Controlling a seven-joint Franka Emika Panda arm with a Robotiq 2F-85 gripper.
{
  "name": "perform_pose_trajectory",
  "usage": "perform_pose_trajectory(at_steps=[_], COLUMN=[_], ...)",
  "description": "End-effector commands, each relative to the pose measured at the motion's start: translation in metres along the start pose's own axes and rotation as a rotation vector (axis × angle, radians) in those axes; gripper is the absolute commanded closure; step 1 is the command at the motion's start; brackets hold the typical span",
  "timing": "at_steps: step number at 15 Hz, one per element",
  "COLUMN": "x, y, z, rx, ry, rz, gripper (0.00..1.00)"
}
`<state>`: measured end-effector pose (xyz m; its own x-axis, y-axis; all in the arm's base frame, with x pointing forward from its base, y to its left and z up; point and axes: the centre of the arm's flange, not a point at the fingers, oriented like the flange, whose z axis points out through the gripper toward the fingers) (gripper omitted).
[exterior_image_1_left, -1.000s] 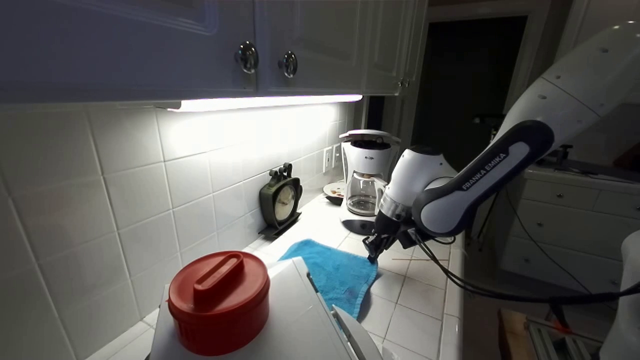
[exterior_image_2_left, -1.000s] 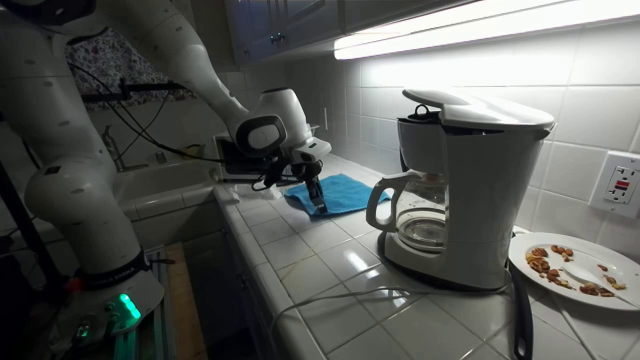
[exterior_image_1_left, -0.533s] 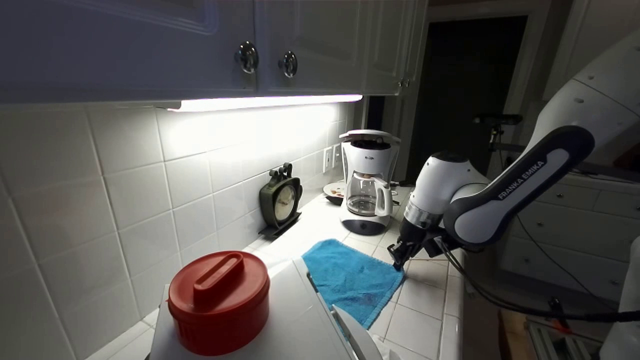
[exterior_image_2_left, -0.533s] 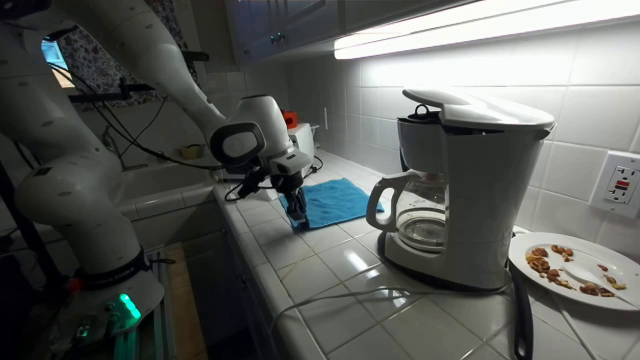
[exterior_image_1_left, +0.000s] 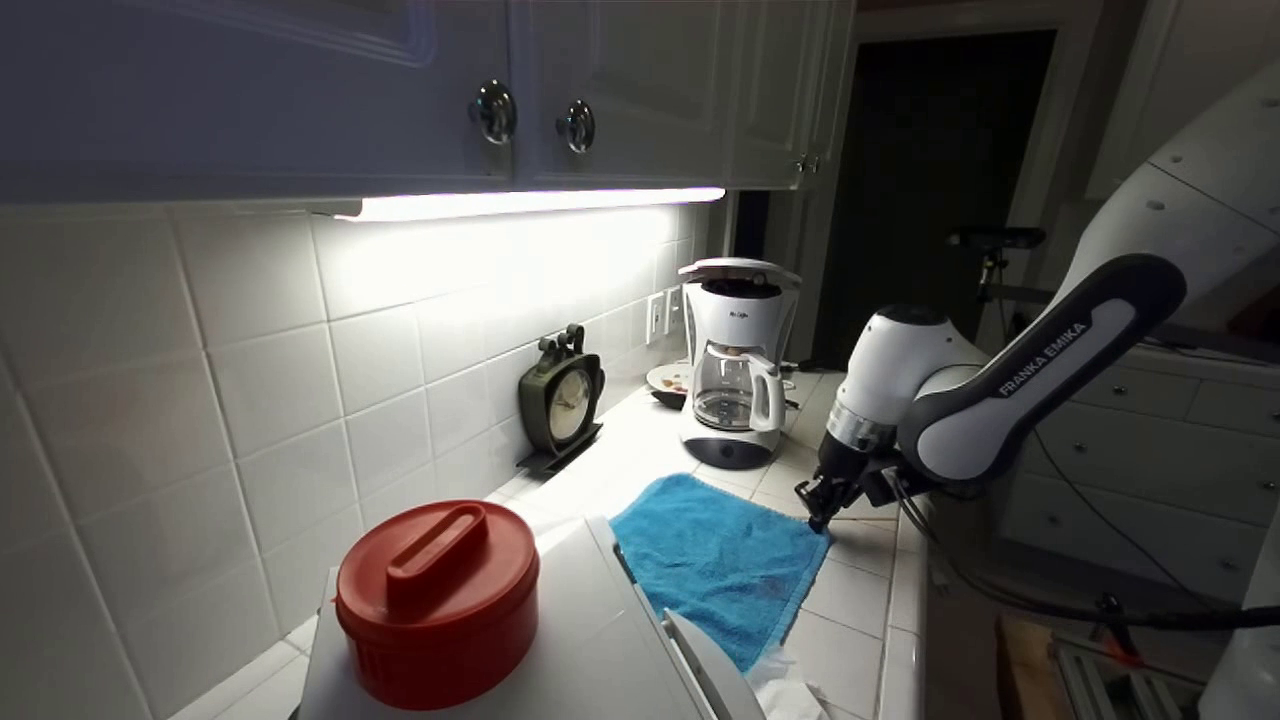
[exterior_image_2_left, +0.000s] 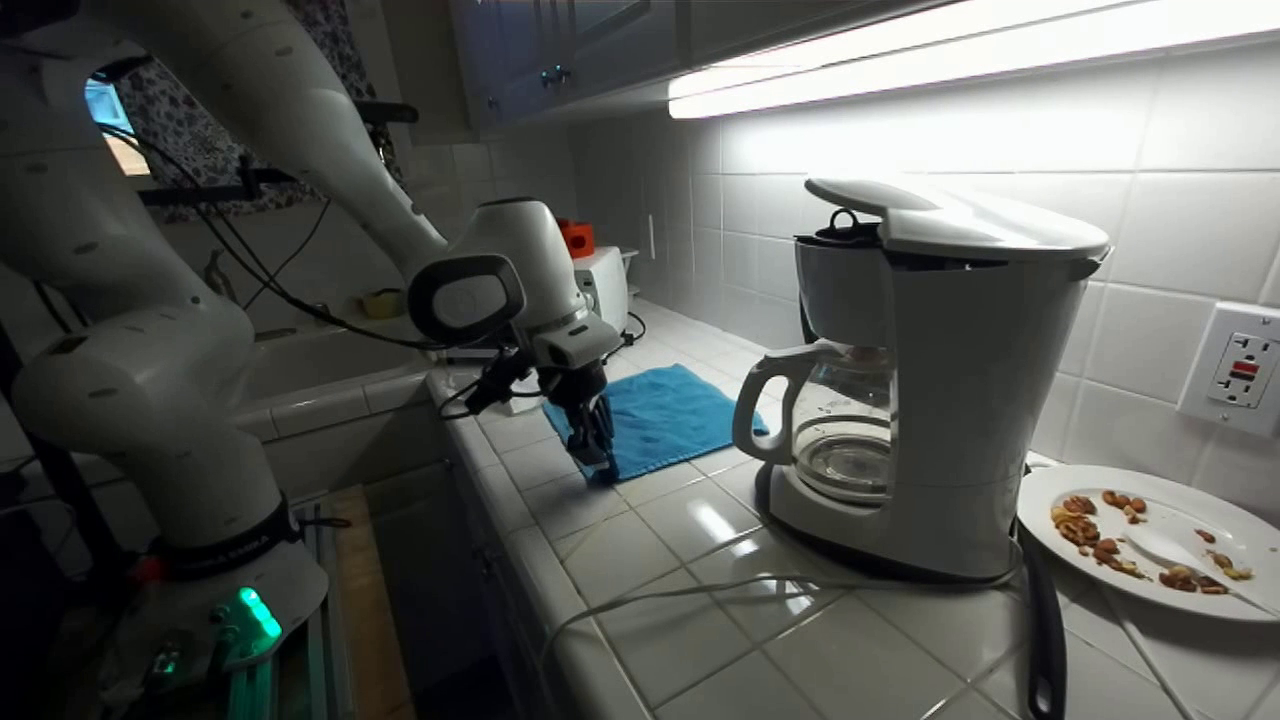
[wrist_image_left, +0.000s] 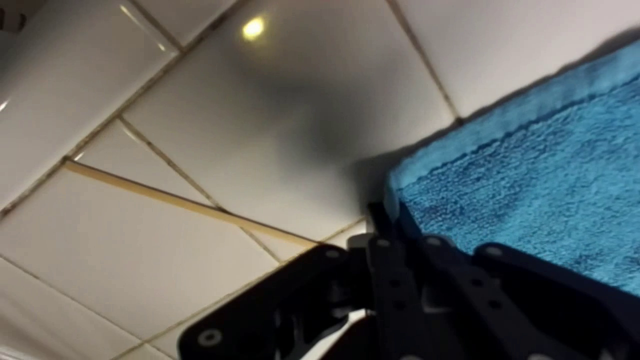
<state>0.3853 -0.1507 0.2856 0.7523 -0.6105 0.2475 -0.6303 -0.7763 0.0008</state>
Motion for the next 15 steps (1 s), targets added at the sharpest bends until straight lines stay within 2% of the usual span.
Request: perform_pose_trajectory(at_steps=[1, 6, 7, 8, 10, 15], x=[-0.002, 0.012, 0.014, 0.016, 0.016, 0.008], y=[0.016, 0.032, 0.033, 0.032, 0.02, -0.02], z=[0.001, 0.003, 0.001, -0.002, -0.019, -0.059], rx=[-0.027, -0.056, -0.052, -0.048, -0.019, 0.042], ry=[0.029, 0.036, 0.039, 0.04, 0.06, 0.095], rz=[0.032, 0.065, 0.074, 0.084, 0.07, 0.022], gripper=[0.97, 0.97, 0.93, 0.69, 0.66, 0.32])
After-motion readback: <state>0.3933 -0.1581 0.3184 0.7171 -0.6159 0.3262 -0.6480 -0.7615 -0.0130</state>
